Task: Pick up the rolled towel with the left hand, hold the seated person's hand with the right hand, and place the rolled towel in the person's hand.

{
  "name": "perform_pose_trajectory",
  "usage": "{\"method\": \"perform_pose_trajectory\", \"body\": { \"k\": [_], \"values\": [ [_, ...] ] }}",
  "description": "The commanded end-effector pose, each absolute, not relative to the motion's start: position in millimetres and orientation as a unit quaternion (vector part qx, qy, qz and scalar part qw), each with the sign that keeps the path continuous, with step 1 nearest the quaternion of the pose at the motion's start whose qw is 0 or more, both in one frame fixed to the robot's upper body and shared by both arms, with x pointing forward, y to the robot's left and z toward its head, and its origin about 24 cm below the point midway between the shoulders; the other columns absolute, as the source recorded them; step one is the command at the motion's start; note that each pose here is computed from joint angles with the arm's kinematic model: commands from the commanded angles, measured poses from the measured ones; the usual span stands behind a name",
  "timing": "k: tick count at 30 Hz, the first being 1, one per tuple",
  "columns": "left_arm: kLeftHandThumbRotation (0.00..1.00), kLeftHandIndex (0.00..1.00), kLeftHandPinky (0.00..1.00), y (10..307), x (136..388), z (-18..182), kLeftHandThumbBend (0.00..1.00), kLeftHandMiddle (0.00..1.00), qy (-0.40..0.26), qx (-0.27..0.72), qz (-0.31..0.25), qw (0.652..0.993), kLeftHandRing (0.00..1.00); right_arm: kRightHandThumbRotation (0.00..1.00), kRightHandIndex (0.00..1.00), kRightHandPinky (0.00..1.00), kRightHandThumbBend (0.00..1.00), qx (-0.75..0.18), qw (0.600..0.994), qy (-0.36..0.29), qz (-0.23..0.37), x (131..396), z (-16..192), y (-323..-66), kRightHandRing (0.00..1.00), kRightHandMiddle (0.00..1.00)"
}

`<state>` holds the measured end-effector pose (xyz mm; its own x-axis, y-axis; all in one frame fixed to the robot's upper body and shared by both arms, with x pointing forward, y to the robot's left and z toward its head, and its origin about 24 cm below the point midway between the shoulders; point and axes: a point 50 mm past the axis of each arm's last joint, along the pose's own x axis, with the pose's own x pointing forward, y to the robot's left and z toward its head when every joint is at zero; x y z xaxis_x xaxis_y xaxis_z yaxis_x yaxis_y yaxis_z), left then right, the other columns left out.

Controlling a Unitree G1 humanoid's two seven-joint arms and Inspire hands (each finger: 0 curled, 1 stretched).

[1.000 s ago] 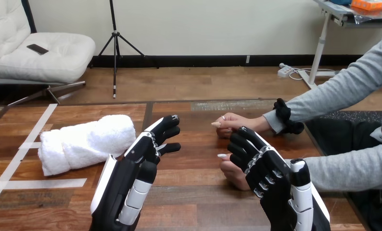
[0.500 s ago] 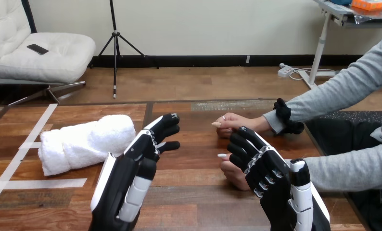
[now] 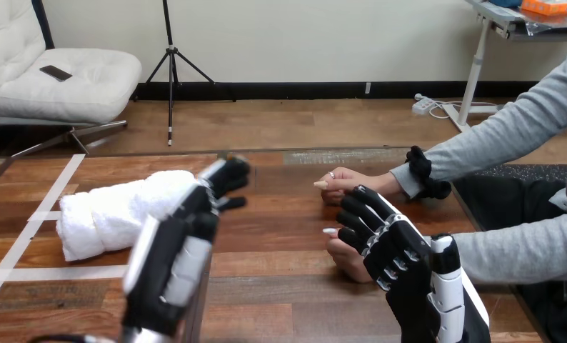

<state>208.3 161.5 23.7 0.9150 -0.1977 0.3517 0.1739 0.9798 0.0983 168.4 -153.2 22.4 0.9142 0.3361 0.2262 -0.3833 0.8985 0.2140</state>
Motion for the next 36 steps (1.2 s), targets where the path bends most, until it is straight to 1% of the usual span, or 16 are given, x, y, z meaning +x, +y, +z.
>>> {"method": "perform_pose_trajectory", "body": {
  "k": [1, 5, 11, 17, 24, 36],
  "values": [
    [1.0, 0.82, 0.7, 175, 233, 40, 0.75, 0.83, -0.222, 0.05, -0.079, 0.97, 0.8, 1.0, 0.89, 0.91, 0.65, 0.124, 0.962, -0.142, 0.195, 185, 40, -150, 0.91, 0.9],
    [0.99, 0.81, 0.69, 183, 243, 41, 0.73, 0.83, -0.217, 0.06, -0.075, 0.971, 0.81, 1.0, 0.89, 0.91, 0.66, 0.126, 0.962, -0.14, 0.195, 186, 40, -149, 0.91, 0.9],
    [0.97, 0.82, 0.72, 193, 257, 45, 0.72, 0.84, -0.215, 0.094, -0.074, 0.969, 0.82, 1.0, 0.89, 0.91, 0.67, 0.127, 0.962, -0.139, 0.197, 187, 41, -149, 0.92, 0.9],
    [0.96, 0.82, 0.73, 201, 270, 52, 0.67, 0.84, -0.217, 0.123, -0.071, 0.966, 0.83, 1.0, 0.89, 0.92, 0.68, 0.129, 0.962, -0.14, 0.198, 189, 41, -148, 0.92, 0.9],
    [0.94, 0.81, 0.74, 207, 283, 60, 0.67, 0.84, -0.214, 0.157, -0.063, 0.962, 0.84, 1.0, 0.89, 0.93, 0.67, 0.133, 0.96, -0.143, 0.2, 190, 41, -147, 0.92, 0.9],
    [0.95, 0.82, 0.78, 215, 303, 68, 0.67, 0.85, -0.204, 0.191, -0.054, 0.959, 0.85, 1.0, 0.88, 0.92, 0.68, 0.13, 0.961, -0.144, 0.197, 191, 42, -146, 0.9, 0.88]
  ]
}}
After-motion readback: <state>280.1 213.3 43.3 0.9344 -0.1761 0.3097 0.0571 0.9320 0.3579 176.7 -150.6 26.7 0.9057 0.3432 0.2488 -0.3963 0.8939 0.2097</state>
